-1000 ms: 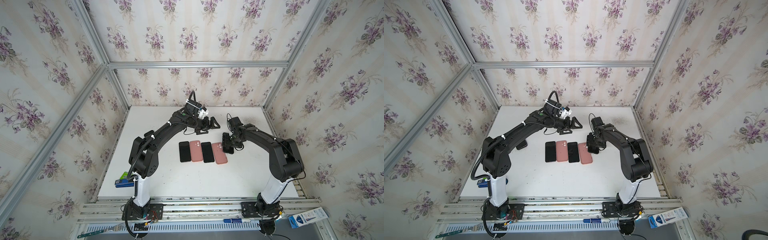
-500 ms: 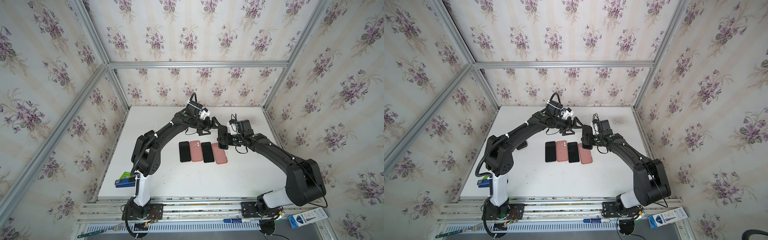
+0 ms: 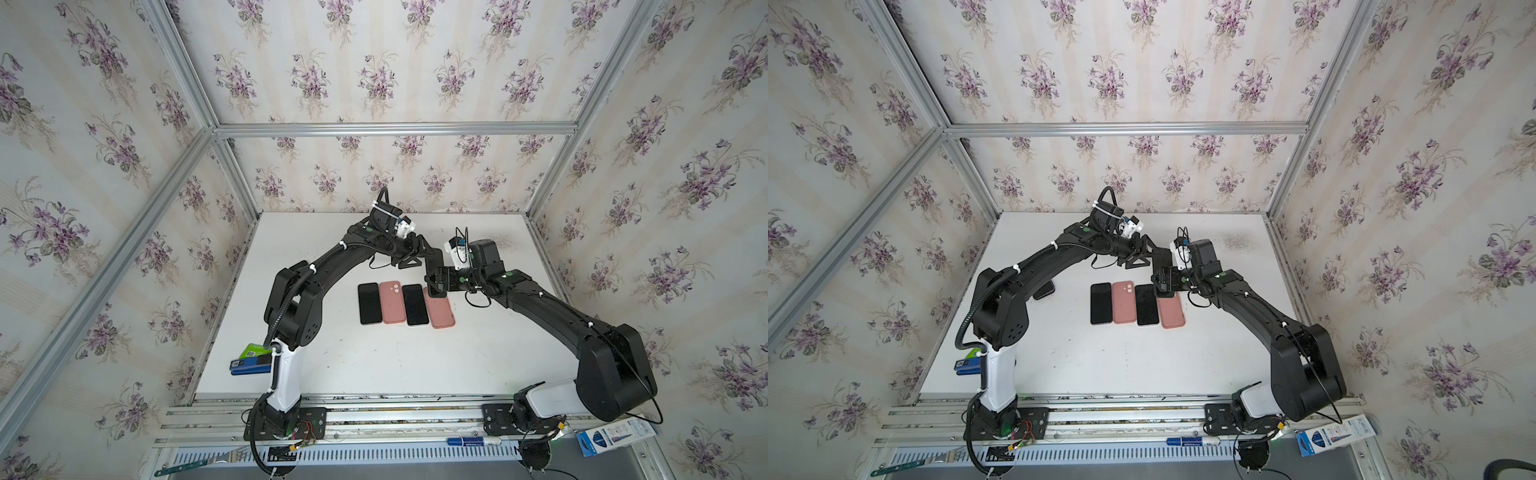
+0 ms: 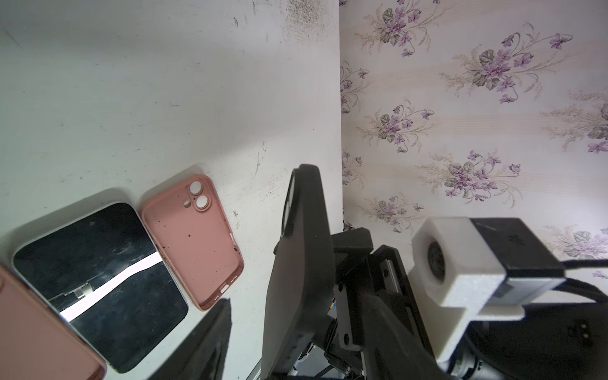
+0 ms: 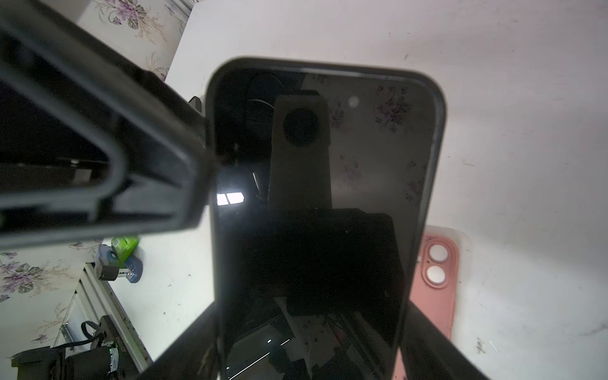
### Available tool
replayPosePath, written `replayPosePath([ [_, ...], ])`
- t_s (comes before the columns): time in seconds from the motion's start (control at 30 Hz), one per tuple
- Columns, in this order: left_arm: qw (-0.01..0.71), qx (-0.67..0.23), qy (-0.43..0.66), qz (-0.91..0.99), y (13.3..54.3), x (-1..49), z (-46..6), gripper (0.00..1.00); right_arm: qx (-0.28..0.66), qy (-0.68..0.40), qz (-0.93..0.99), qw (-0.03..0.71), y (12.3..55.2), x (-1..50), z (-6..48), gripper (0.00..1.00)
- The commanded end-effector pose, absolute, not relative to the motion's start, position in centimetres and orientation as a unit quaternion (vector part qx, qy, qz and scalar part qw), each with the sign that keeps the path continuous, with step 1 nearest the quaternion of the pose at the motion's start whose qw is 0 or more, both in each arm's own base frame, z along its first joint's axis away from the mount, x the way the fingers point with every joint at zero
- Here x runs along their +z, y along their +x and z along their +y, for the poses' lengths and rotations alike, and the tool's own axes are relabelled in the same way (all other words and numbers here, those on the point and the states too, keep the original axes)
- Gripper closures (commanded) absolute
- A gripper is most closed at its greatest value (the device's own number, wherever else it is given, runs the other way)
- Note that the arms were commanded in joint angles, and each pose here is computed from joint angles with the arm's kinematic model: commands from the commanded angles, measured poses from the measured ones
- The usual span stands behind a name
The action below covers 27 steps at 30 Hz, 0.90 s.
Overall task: Take the phone out of the phone case
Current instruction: Pass the phone.
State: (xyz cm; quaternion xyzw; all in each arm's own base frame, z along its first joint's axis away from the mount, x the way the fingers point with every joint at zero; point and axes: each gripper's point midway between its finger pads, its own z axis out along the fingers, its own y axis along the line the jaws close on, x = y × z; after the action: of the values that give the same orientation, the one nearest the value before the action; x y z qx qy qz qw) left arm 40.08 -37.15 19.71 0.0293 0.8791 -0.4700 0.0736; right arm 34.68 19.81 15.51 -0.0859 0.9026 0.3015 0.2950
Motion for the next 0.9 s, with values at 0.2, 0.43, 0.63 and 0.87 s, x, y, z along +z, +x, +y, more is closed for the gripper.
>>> replayPosePath([
  [0.2, 0.086, -0.442, 0.027, 0.893, 40.8, 18.7, -36.6, 0.54, 0.318, -0.119, 0.886, 0.316, 34.9, 17.2, 21.3, 0.68],
  [0.43, 0.088, -0.426, 0.028, 0.900, 41.0, 18.1, -36.1, 0.70, 0.316, -0.136, 0.888, 0.305, 34.5, 16.9, 22.0, 0.70],
  [0.63, 0.089, -0.417, 0.031, 0.904, 41.0, 18.0, -35.8, 0.84, 0.310, -0.139, 0.891, 0.301, 34.6, 16.5, 22.2, 0.72],
  [0.87, 0.098, -0.426, 0.033, 0.899, 41.0, 19.6, -35.3, 0.95, 0.304, -0.126, 0.892, 0.309, 35.4, 17.2, 22.1, 0.60],
])
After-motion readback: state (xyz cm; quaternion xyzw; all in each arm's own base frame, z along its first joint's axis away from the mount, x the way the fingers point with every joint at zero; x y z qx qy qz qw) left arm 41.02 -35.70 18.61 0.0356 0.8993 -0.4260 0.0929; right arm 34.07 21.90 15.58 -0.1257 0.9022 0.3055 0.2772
